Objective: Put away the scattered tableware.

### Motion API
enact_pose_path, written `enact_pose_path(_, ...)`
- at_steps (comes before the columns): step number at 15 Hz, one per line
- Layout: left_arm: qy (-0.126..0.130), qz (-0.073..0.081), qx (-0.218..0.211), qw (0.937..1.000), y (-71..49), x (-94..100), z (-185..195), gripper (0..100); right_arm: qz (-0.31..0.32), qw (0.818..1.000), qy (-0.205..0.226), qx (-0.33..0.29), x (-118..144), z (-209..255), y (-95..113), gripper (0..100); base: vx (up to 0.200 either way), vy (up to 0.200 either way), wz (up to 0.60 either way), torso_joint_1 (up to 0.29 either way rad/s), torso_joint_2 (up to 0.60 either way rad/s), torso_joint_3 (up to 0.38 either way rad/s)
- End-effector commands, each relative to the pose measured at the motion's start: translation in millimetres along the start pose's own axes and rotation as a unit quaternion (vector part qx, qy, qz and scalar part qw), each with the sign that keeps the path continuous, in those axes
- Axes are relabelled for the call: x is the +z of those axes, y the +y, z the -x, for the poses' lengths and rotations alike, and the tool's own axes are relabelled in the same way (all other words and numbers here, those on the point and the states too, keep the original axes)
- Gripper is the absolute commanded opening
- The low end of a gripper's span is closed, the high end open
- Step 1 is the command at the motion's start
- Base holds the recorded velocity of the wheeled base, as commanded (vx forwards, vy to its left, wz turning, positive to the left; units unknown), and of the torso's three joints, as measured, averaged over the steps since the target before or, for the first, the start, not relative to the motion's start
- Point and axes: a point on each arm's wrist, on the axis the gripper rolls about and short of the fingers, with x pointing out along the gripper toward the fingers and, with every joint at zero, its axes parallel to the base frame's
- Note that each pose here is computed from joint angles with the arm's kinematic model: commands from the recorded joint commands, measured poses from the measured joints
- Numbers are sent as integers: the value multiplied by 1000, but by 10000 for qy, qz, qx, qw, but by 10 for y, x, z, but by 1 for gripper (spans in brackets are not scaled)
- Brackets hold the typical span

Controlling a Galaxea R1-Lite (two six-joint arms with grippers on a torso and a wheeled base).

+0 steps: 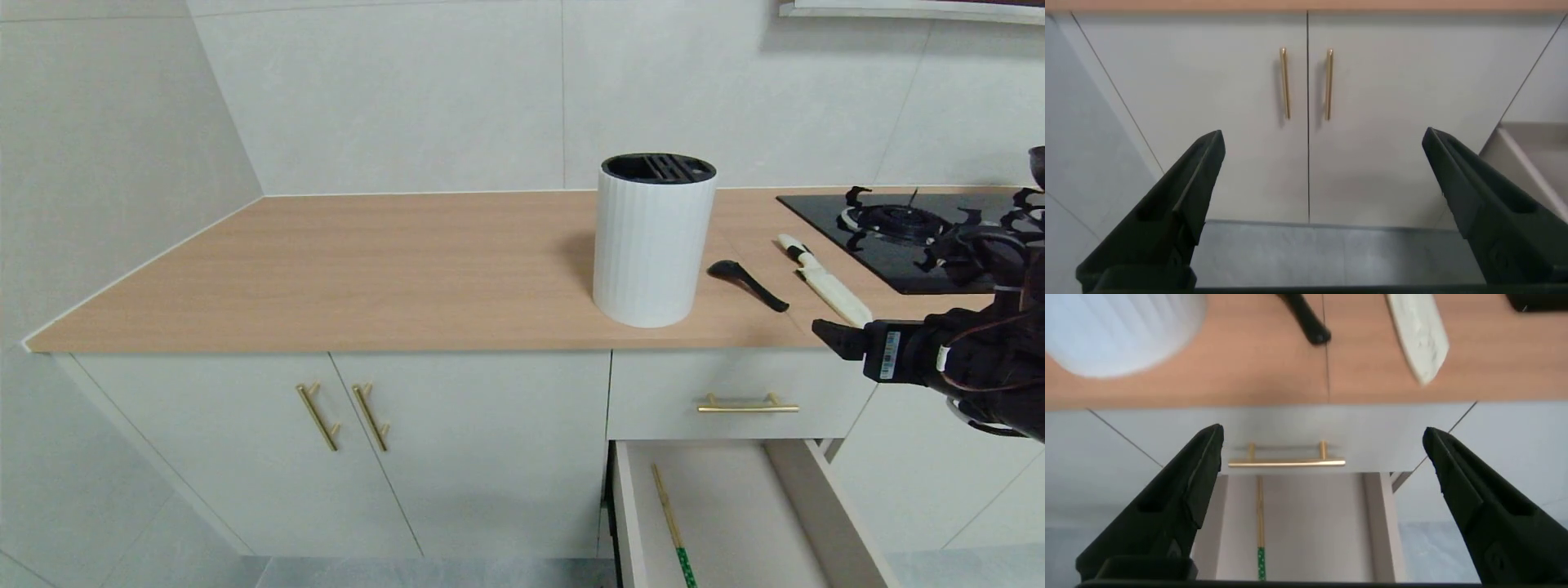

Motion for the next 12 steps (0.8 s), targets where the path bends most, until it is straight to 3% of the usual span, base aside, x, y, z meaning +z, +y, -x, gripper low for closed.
enact_pose_path(1,2,1,0,10000,0,0,0,100,4,10000,17,1,-7,-9,2,100,0,0,0,188,-432,-242)
enact_pose_path(7,2,1,0,10000,0,0,0,100,261,9982,18,537,78,-152,-190,100,0,0,0,36,-82,-44)
enact_pose_path(12,2,1,0,10000,0,0,0,100,277,9965,-112,779,318,-793,-31,100,0,0,0,0,0,0)
